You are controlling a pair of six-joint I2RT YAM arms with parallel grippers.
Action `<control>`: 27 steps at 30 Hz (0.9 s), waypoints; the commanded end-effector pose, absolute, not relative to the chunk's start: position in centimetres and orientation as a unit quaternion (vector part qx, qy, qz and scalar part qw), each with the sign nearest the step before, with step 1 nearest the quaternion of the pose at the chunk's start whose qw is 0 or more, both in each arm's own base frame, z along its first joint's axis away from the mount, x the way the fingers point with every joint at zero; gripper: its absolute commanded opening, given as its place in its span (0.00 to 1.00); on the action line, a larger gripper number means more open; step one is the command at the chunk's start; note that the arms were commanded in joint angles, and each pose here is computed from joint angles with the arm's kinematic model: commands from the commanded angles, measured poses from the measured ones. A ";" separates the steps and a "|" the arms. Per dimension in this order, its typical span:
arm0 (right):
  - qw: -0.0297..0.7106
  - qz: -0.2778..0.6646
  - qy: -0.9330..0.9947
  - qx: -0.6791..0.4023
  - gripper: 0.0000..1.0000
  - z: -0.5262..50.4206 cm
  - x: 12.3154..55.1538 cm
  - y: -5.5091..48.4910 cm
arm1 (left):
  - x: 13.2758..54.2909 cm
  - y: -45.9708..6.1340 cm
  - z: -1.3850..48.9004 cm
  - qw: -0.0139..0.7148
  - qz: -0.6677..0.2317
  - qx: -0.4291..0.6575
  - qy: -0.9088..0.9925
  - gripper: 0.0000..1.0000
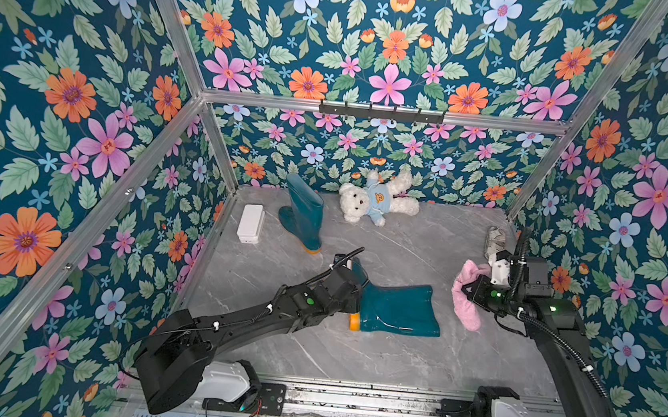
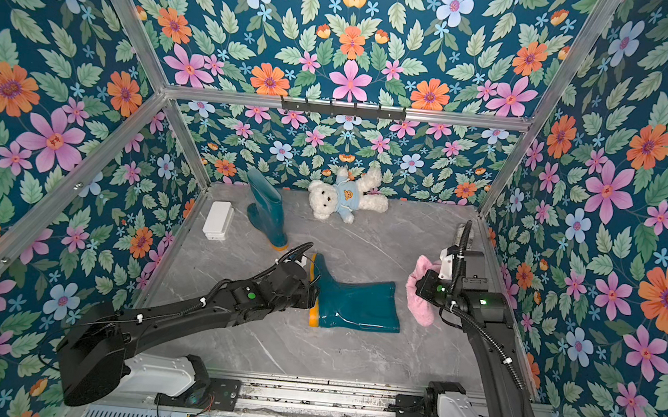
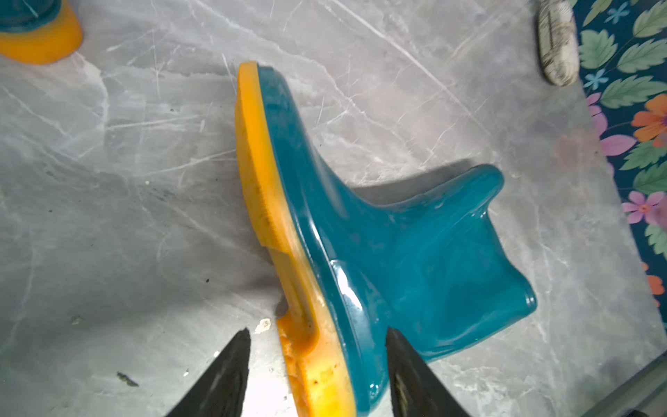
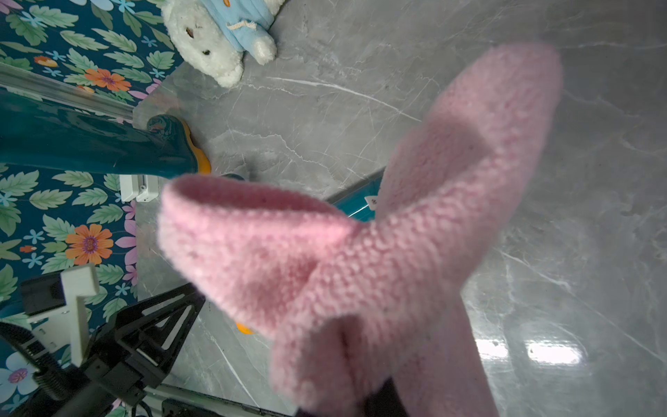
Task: Wipe the rubber boots with a cloth
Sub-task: Wipe the dirt off the rubber boot.
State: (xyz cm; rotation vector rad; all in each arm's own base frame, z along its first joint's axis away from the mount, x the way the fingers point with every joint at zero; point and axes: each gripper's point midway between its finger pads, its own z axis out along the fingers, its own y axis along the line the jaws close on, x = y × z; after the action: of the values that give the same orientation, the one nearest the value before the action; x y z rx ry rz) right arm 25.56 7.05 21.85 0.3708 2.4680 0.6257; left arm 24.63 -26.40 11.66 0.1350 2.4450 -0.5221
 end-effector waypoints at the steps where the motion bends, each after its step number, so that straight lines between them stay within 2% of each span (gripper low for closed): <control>1: 0.285 0.234 0.919 0.138 0.00 22.2 26.0 7.4 | 25.1 -26.0 10.9 0.317 -0.183 0.043 0.930 0.61; 9: 0.280 0.232 0.923 0.126 0.00 22.1 27.0 8.7 | 24.6 -25.7 8.9 0.303 -0.178 0.041 0.935 0.52; 27: 0.260 0.220 0.938 0.061 0.00 21.2 31.4 15.4 | 23.6 -26.7 6.6 0.274 -0.212 0.044 0.937 0.50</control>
State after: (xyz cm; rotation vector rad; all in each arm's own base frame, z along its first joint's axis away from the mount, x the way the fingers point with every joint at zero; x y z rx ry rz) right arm 30.45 14.83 20.69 0.1691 2.5713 0.6126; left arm 24.25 -27.00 7.30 0.1161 2.4835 -0.5715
